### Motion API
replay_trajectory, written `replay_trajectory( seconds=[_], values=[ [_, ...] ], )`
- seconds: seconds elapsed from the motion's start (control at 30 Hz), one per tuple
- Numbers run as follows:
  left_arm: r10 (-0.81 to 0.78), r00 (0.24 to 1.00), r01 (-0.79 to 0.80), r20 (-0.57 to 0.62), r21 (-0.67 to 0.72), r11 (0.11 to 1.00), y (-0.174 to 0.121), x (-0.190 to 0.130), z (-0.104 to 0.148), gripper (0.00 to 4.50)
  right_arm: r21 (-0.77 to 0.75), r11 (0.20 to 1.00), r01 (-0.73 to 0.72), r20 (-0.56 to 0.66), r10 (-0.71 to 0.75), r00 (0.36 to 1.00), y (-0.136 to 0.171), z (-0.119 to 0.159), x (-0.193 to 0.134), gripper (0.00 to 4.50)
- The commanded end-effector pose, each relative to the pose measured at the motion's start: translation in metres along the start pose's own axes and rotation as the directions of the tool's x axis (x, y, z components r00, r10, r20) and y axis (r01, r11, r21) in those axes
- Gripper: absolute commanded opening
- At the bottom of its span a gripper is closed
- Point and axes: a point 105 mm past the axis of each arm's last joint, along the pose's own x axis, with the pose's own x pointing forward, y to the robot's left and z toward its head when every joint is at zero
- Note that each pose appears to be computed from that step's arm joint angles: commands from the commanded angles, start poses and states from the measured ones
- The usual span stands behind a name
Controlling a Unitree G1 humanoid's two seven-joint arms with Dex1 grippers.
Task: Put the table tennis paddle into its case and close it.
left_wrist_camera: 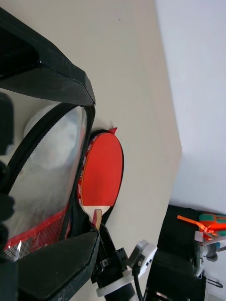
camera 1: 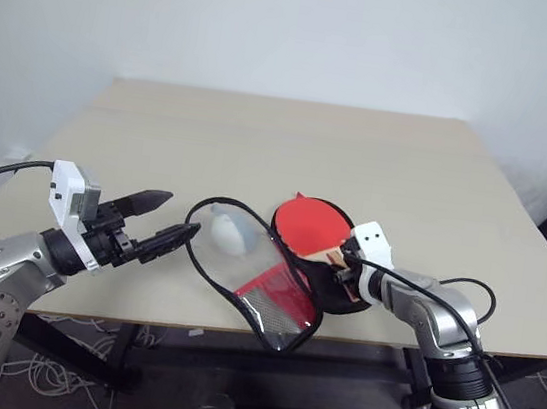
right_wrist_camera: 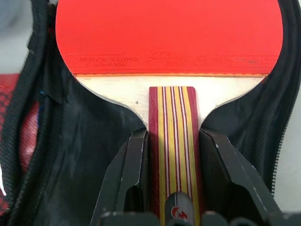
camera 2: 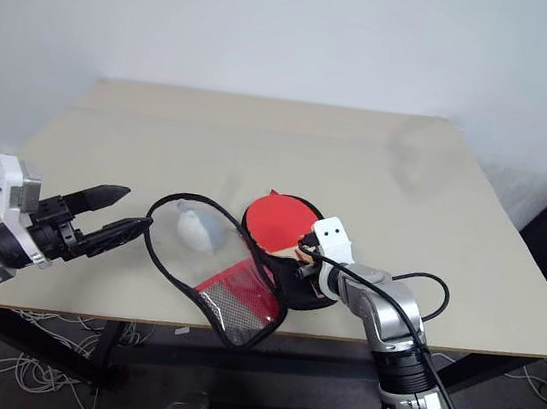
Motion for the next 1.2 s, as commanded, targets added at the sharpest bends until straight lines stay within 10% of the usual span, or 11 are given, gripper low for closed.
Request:
replay_trajectory(
  seconds=[0.03,0.1,0.43,0.83,1.2],
  values=[
    [-0.016,1.0,0.014,0.027,0.045,0.999,-0.003,0.003,0.011,4.5,-0.028,0.999,0.036,0.043,-0.035,0.998,-0.004,0.012,-0.004,1.16],
    [-0.015,1.0,0.014,0.027,0.045,0.999,-0.003,0.003,0.011,4.5,-0.032,0.998,0.061,0.042,-0.06,0.997,-0.008,0.012,-0.004,1.16],
    [-0.008,1.0,0.008,-0.009,0.04,0.999,0.0,-0.007,0.006,4.5,-0.109,0.98,-0.164,0.156,0.18,0.971,0.005,0.045,-0.03,4.45],
    [0.102,0.982,-0.11,-0.159,-0.043,0.993,0.035,-0.069,-0.029,4.5,-0.267,0.942,-0.202,0.284,0.277,0.918,-0.048,0.091,-0.08,4.48],
    [0.118,0.989,-0.134,-0.09,-0.199,0.971,0.01,-0.034,-0.072,1.11,-0.303,0.928,-0.216,0.277,0.303,0.912,-0.04,0.094,-0.08,4.5]
  ],
)
